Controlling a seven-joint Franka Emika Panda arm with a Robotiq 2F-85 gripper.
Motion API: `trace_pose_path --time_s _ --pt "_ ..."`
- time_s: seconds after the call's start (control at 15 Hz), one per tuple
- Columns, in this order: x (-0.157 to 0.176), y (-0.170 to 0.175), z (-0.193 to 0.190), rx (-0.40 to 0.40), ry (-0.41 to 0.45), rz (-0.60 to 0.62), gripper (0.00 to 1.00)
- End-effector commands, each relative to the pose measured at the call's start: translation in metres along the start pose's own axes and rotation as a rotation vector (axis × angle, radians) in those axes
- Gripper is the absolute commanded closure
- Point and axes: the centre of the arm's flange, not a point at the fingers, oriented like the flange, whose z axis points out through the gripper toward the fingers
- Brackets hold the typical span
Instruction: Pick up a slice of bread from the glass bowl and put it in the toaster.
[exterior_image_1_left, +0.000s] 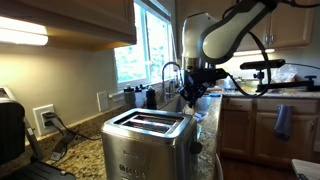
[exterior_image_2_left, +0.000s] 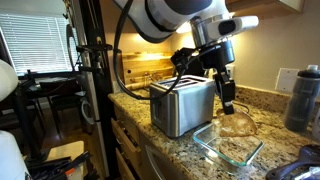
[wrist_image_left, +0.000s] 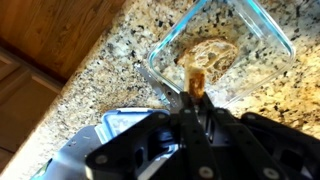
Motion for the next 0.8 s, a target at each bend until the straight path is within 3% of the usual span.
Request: trace_pose_path --time_s 0.0,0.73 --pt "0.003 0.010 -0.016 -0.032 0.004 -0.098 0.93" --pt "0.016 0.019 -0.039 -0.028 -0.006 -0.334 0.93"
